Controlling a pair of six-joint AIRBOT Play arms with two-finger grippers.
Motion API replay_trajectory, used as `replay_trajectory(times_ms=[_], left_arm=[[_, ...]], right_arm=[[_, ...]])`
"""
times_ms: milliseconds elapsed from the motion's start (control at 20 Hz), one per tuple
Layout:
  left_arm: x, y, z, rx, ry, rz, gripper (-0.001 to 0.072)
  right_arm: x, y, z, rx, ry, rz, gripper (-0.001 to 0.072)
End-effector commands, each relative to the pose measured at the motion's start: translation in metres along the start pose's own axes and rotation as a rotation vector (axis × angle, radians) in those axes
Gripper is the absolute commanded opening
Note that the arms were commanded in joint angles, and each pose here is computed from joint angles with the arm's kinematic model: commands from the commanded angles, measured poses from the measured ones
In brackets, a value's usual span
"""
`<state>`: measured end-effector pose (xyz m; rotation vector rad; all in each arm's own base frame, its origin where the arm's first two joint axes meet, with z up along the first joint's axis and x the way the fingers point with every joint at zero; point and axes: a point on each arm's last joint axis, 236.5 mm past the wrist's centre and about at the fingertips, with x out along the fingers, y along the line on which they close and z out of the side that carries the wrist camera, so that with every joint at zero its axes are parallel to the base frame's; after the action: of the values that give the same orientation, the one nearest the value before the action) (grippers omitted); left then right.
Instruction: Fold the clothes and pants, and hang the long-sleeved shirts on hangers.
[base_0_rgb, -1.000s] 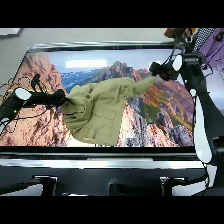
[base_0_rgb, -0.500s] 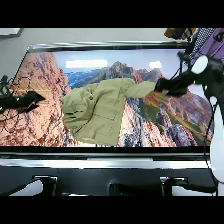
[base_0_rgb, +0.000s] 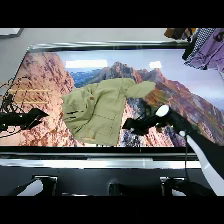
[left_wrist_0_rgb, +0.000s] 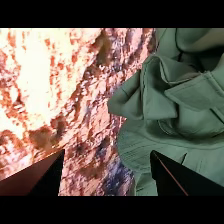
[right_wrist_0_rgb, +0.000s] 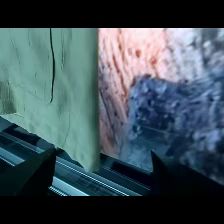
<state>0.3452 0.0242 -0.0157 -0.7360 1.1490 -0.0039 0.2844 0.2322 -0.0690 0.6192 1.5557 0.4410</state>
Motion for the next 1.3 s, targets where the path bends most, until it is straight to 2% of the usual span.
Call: replay_trajectory(times_ms=[0, 100, 150, 250, 350, 500, 650, 850, 1000, 1250], left_arm=[[0.001, 0.004, 0.007, -0.001, -0.038, 0.010, 0.0619], [0.001, 0.004, 0.009, 0.000, -0.046, 0.011, 0.0618], [0.001, 0.004, 0.009, -0.001, -0.046, 0.011, 0.0619], [0.001, 0.004, 0.008, -0.001, -0.045, 0.011, 0.0618], [0.001, 0.003, 0.006, -0.005, -0.032, 0.008, 0.0619], [0.004, 0.003, -0.008, -0.008, 0.030, -0.001, 0.0621], [0.010, 0.000, -0.023, 0.063, 0.075, -0.017, 0.0621], [0.032, -0.032, -0.057, 0.112, 0.145, -0.138, 0.0621], [0.053, -0.059, -0.092, 0.157, 0.218, -0.196, 0.0621], [0.086, -0.090, -0.135, 0.294, 0.295, -0.190, 0.0621]], right_arm=[[0.035, 0.012, -0.020, 0.036, 0.030, 0.058, 0.0694], [0.047, 0.017, -0.027, 0.054, 0.066, 0.085, 0.0683], [0.052, 0.018, -0.031, 0.062, 0.080, 0.087, 0.0627], [0.054, 0.018, -0.030, 0.061, 0.075, 0.085, 0.0391], [0.053, 0.020, -0.027, 0.063, 0.068, 0.088, 0.0020], [0.026, 0.027, -0.016, 0.052, 0.043, 0.107, 0.0022], [-0.038, 0.003, 0.014, 0.086, -0.068, 0.058, 0.0021], [-0.100, -0.023, 0.015, 0.111, -0.147, 0.005, 0.0021], [-0.116, -0.031, 0.006, 0.100, -0.168, -0.057, 0.0022], [-0.119, -0.031, 0.004, 0.109, -0.173, -0.063, 0.0022]])
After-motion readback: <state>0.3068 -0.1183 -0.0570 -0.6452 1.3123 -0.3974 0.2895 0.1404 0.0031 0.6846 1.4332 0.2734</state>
